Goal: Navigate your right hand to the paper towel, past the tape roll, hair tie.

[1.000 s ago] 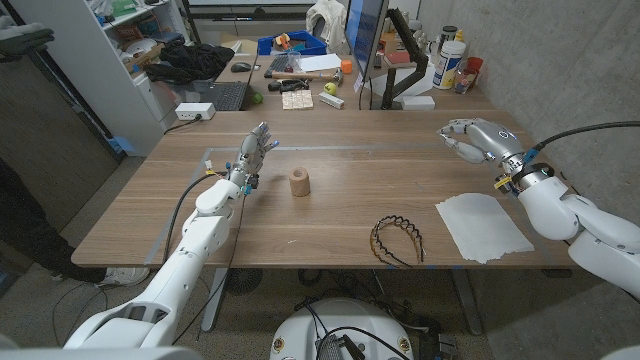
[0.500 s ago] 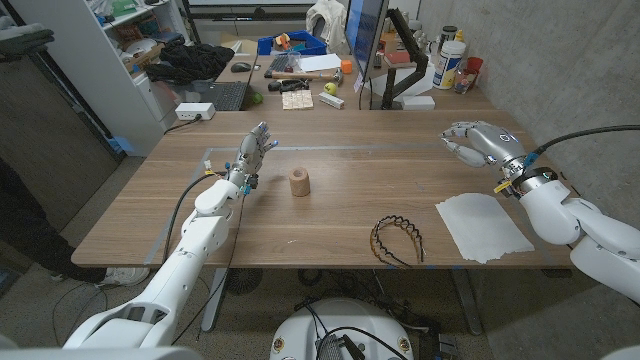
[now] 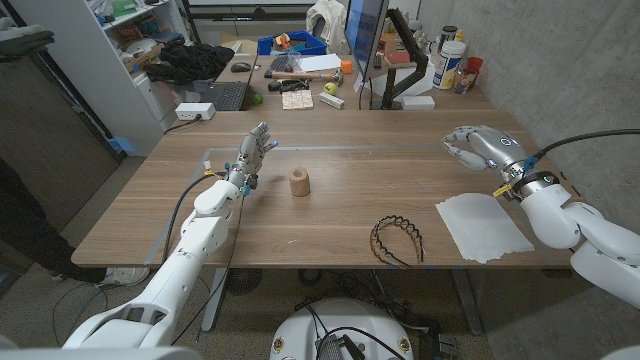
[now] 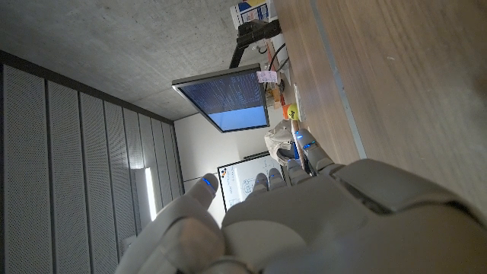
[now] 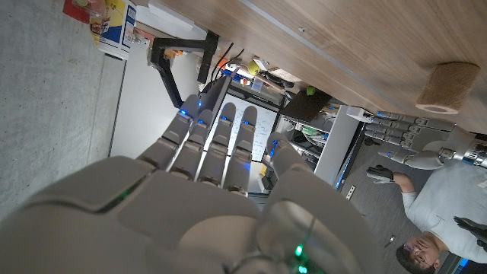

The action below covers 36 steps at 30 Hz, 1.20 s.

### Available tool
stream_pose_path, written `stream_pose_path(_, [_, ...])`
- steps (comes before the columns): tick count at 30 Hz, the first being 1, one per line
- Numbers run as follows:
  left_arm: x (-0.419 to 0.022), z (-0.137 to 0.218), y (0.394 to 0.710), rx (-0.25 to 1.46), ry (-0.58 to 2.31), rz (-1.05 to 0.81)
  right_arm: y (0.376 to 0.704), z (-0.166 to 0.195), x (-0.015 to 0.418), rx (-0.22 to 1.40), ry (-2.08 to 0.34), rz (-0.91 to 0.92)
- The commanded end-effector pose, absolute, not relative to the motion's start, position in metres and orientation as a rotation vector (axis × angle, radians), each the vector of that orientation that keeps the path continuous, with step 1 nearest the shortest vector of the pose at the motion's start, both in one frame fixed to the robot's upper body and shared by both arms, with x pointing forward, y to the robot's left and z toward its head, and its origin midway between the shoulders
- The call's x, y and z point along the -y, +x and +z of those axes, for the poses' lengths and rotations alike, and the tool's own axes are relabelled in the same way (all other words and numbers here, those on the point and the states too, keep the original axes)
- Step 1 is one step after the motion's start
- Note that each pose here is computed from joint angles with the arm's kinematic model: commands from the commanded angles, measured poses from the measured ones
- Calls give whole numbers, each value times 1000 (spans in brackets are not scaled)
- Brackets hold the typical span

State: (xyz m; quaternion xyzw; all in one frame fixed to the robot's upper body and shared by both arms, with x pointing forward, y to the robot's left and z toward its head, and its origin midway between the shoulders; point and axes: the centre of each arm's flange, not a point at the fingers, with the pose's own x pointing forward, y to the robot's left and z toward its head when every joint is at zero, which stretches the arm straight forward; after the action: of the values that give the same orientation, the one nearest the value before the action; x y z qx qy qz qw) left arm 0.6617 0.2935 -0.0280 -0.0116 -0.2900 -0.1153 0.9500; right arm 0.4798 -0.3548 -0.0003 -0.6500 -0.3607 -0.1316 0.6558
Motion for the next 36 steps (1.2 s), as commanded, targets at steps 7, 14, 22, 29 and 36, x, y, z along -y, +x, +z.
stream_pose_path(7, [-293,-29,663,580,-22,-248,482,-10,358,766,-1509,-332])
stream_pose_path(14, [-293,-29,664,577,-21,-250,483,-16,362,734,-1514,-334])
stream_pose_path(22, [-293,-29,664,577,-22,-250,481,-21,364,715,-1504,-330])
stream_pose_path(29, [-293,-30,664,575,-22,-250,479,-25,367,702,-1504,-334])
stream_pose_path(36, [-292,-30,665,574,-23,-255,477,-29,369,689,-1499,-318])
